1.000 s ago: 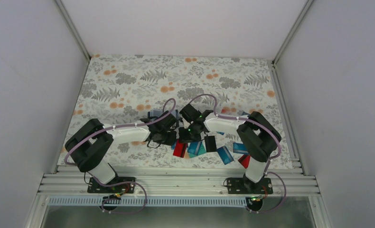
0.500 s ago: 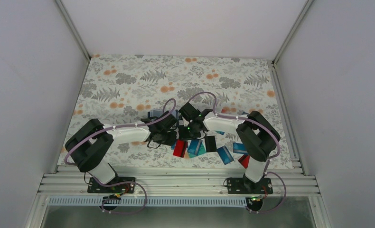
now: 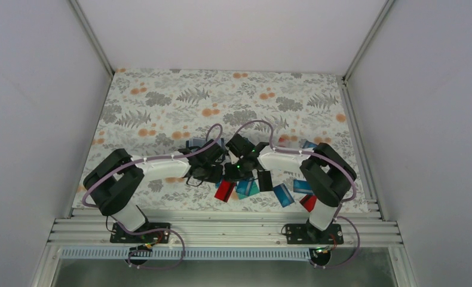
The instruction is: Put the credit cards into the card holder
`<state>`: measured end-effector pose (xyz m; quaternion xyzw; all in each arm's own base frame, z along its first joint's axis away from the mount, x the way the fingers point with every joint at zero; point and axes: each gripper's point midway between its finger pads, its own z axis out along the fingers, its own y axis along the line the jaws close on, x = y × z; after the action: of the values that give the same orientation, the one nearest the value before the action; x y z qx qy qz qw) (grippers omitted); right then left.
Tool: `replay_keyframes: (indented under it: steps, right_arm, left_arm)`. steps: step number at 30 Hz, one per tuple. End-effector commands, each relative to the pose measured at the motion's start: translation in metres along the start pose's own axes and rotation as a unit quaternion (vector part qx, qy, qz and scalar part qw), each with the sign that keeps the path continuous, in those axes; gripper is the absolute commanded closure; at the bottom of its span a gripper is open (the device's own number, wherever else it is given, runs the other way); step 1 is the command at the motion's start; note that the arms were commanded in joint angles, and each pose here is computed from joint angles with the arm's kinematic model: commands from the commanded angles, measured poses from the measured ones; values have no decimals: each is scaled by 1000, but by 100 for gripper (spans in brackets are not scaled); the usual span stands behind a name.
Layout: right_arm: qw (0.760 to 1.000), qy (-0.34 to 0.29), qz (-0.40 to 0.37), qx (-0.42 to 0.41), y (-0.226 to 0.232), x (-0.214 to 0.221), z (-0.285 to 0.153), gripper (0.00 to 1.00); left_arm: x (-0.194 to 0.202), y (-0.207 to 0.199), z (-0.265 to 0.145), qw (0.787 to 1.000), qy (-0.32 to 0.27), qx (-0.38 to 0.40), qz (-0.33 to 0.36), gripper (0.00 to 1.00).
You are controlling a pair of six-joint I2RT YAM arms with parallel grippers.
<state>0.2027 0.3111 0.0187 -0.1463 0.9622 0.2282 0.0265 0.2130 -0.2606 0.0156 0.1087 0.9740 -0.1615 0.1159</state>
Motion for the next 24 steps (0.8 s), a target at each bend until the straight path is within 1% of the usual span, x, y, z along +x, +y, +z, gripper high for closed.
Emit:
replay_keyframes:
  steps: [1,8,15,24]
  right_arm:
    - [999,38,-17,-1,-1,28,10,80]
    - [996,67,-42,-28,13,46,25,80]
    - [993,89,-71,-34,32,59,40,80]
    - [990,95,-94,-54,46,70,36,80]
  left_arm:
    - [33,18,17,997,62,-33,-4,76]
    - [34,18,16,998,62,-30,-5,76]
    - [35,18,16,998,62,-30,-7,76]
    - [36,17,12,998,58,-23,-13,76]
